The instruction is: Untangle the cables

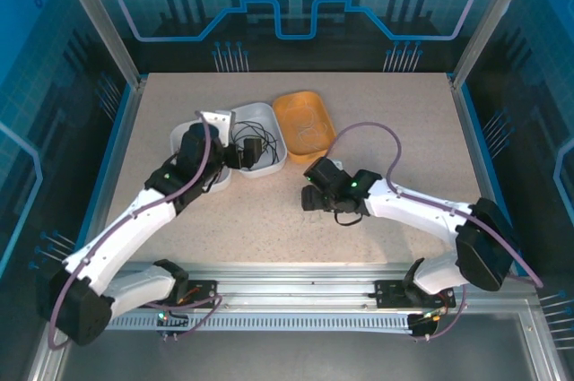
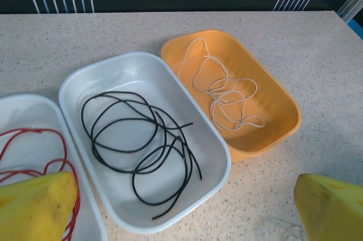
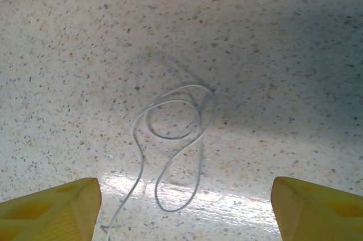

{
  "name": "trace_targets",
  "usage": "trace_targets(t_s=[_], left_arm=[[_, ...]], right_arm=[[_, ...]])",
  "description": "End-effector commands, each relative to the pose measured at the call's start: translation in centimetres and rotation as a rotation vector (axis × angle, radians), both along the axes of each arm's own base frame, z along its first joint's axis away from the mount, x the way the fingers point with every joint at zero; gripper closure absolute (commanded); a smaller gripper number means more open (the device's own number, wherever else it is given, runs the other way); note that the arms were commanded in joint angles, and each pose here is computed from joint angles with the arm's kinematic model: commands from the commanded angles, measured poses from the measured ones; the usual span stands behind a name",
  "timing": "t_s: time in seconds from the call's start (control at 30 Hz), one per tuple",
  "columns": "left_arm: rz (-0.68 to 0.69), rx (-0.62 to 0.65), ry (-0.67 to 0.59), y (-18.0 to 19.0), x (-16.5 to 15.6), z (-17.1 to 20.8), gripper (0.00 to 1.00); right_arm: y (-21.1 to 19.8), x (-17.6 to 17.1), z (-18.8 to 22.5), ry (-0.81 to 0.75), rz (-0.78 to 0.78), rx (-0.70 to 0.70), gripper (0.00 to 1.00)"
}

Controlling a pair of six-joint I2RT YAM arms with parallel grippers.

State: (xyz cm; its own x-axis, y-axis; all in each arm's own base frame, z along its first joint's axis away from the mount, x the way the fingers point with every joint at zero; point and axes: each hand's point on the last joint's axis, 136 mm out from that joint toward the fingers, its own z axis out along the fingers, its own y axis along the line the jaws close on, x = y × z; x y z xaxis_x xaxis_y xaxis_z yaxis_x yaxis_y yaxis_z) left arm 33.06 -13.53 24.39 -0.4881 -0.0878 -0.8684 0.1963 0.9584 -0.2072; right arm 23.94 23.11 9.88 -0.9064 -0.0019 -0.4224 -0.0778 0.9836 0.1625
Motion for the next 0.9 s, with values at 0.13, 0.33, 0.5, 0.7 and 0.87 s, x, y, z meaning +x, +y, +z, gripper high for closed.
trace_targets(t_s=[0.13, 0.33, 0.5, 0.7, 0.87], left_arm=[[0.19, -0.078, -0.053, 4.4, -3.1, -1.2, 0.01], [0.318, -0.096, -0.119, 7.7, -5.3, -1.3, 0.01], [0.325, -0.09, -0.11, 7.9, -5.6, -2.0, 0.01], [0.385, -0.07, -0.1, 9.0, -5.8, -2.7, 0.01], [0.44, -0.073, -0.111, 10.1, -6.2, -2.9, 0.01]], right_arm=[[2.2, -0.8, -0.4, 0.052, 0.077, -0.058, 0.22], [3.3, -1.0, -1.5, 0.103, 0.106, -0.069, 0.25], [3.5, -1.3, -2.3, 0.146, 0.107, -0.108, 0.28], [4.1, -2.4, -3.8, 0.208, 0.117, -0.186, 0.37], [4.3, -3.4, -4.6, 0.239, 0.127, -0.257, 0.41]])
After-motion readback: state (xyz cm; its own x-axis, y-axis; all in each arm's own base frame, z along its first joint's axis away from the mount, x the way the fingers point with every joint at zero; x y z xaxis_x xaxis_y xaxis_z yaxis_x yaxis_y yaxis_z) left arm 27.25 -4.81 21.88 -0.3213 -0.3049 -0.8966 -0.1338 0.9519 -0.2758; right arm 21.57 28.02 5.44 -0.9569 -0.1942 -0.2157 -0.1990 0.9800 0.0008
